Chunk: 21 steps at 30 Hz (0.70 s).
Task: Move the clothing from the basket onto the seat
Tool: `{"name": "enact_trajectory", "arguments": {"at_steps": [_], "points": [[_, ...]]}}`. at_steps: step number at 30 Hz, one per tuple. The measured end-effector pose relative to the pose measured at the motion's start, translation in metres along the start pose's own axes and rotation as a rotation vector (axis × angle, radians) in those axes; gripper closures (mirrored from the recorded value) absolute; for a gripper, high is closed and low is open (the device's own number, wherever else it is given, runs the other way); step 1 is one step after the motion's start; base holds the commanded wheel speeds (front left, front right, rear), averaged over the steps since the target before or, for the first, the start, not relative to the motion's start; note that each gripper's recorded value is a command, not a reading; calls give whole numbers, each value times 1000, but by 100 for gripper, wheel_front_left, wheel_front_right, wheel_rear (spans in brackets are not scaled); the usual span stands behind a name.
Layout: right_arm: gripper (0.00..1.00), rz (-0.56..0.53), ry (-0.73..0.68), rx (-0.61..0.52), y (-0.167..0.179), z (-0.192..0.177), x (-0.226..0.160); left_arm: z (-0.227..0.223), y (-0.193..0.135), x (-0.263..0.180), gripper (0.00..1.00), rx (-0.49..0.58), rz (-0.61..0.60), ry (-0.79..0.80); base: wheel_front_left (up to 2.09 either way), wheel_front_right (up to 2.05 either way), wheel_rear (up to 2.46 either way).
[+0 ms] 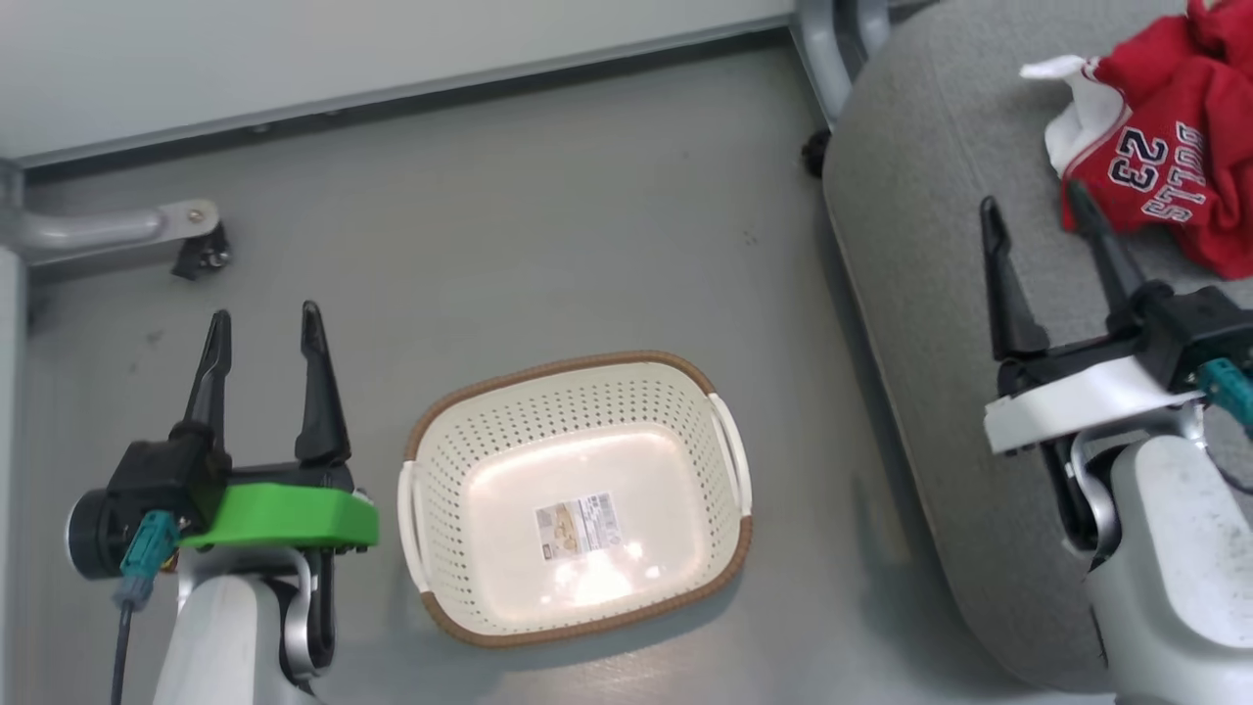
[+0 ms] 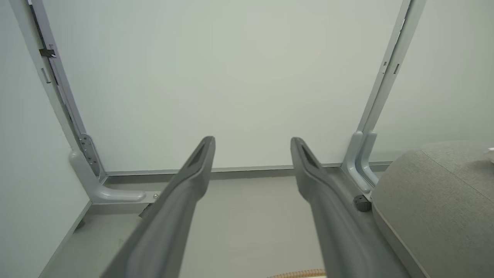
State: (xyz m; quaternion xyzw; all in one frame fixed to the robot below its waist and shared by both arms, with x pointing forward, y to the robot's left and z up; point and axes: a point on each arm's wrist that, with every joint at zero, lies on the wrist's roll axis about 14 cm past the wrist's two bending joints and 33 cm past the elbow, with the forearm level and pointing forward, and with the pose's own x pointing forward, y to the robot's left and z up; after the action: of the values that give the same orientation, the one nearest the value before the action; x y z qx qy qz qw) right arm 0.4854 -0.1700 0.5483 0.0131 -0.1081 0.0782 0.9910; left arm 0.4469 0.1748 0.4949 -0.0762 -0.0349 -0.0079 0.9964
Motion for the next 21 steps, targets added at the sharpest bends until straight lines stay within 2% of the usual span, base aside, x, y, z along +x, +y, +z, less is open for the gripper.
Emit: {"name": "enact_trajectory", "arguments": {"at_steps": [4,8,21], "points": [[0,65,-13,39,33,6,-6,11,25,-26,0,22,73,-14,0,0,0],[0,95,-12,65,50,9,-18,16,35,-44,0,27,102,-18,0,0,0],[0,126,-6,96,74,16,-61,23,32,-80,0,-1,100,-29,0,0,0]]}}
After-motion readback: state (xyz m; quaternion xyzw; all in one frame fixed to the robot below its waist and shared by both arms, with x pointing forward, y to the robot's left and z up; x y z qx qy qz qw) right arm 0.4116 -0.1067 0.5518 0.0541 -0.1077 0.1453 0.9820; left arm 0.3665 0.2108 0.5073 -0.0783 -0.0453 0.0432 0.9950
